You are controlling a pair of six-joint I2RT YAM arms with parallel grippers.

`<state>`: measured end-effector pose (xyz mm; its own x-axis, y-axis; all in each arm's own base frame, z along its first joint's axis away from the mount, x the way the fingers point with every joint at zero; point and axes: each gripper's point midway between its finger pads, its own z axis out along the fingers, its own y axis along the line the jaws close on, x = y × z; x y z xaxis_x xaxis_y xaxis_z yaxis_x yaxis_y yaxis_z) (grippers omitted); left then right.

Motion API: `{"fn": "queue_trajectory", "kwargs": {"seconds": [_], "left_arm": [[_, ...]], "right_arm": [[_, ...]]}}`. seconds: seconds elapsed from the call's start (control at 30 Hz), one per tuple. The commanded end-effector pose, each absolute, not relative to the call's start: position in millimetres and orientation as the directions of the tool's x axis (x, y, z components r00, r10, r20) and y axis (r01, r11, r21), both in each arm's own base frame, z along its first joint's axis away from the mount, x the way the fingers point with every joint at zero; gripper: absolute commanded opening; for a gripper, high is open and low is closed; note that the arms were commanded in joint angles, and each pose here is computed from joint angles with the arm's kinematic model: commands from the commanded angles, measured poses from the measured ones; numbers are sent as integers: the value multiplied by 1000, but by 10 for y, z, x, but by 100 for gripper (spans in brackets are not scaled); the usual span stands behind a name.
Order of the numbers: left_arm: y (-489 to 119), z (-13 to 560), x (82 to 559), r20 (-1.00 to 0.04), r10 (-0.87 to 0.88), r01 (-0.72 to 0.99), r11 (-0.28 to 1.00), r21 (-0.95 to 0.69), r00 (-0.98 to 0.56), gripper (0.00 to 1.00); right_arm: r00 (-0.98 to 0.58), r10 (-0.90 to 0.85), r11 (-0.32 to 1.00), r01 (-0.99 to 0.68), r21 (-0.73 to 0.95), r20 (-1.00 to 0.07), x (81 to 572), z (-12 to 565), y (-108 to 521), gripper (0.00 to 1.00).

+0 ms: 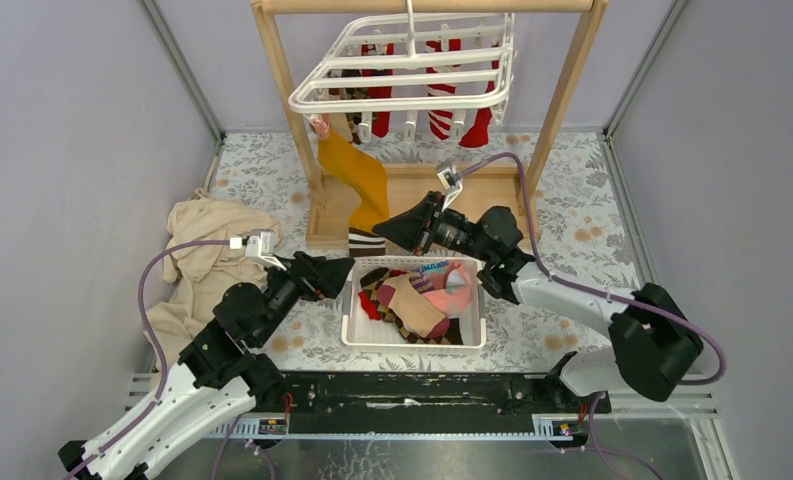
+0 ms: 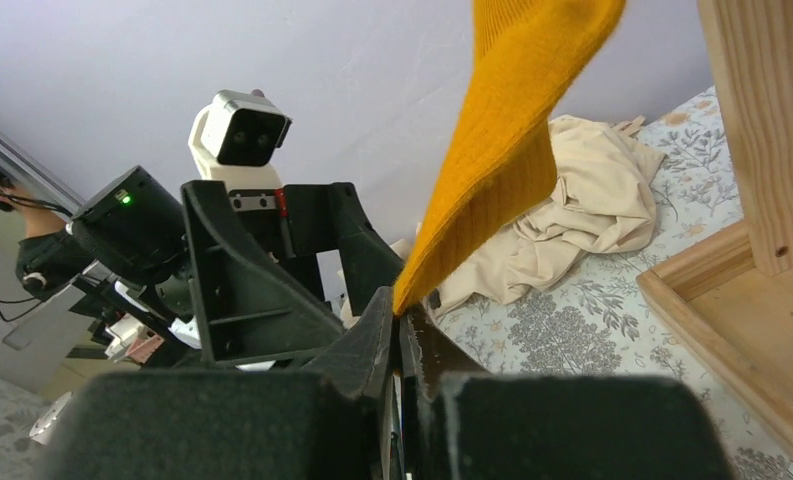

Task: Remove the socks clipped to the hanger
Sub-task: Remove the sock from the hanger.

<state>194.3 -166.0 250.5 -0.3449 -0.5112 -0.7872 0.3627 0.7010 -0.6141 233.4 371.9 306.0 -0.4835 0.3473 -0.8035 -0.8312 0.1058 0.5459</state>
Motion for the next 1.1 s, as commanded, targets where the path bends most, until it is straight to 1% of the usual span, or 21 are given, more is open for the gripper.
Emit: {"fn": "queue_trajectory", "kwargs": {"seconds": [0.0,0.1,0.4,0.7,0.87,0.97,1.07], "left_arm": [[-1638,2680,1960,-785,-543,380,686,-620,-298,98],[-1650,2698,1970,-783,-547,381,684,-622,-297,98],[-1717,2827,2021,-786,-552,406,674,-617,-278,98],[-1834,3483,2213,-843,-522,489,705,-514,-132,99],[-1874,3854,2289,-845,-532,518,708,-480,-56,99],[-1874,4062,2312,-838,-546,535,706,-464,-6,98],[-1881,4128,2369,-847,-531,527,725,-443,19,98]], "right_arm": [[-431,354,146,-851,504,-830,2223,3193,3564,0],[-416,360,163,-853,495,-835,2155,3252,3461,0],[-331,353,303,-844,442,-875,2082,3350,3101,0],[-304,343,374,-824,426,-889,2171,3370,2849,0],[-299,343,427,-795,432,-890,2289,3377,2651,0],[-308,347,439,-782,443,-886,2355,3368,2553,0],[-324,358,413,-787,459,-876,2362,3397,2520,0]]}}
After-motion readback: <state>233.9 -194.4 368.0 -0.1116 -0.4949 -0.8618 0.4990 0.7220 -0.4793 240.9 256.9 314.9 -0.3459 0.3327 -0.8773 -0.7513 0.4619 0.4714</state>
